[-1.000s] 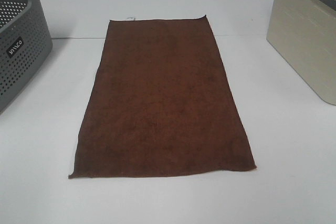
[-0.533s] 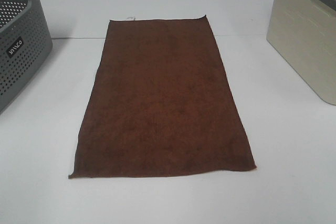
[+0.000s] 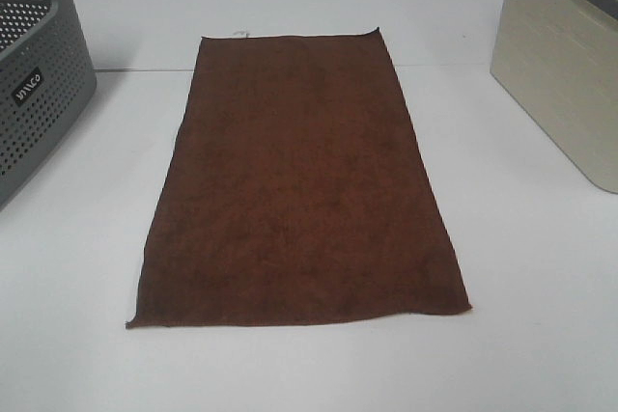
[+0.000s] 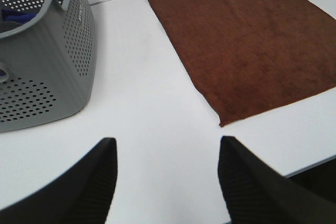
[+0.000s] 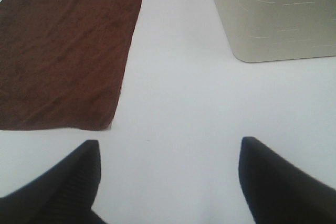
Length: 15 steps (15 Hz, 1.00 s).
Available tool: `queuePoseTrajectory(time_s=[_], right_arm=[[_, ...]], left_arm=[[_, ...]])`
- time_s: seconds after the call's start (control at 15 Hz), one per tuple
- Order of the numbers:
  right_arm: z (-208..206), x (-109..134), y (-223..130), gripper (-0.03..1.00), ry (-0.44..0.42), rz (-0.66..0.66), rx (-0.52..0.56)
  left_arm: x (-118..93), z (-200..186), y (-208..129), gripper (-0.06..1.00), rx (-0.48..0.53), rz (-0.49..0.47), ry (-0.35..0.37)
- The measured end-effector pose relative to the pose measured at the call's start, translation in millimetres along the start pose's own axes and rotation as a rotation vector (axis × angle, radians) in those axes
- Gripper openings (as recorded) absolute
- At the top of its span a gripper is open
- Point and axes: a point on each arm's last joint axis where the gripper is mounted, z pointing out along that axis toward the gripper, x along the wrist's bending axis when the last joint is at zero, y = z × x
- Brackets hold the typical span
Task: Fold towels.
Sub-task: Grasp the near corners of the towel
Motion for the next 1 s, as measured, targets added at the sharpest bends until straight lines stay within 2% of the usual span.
queuePoseTrajectory(time_s=[1.0], right_arm=[[0.0, 0.0, 0.0, 0.7, 0.0, 0.0, 0.0]], left_arm=[[0.0, 0.0, 0.0, 0.56, 0.0, 0.0, 0.0]])
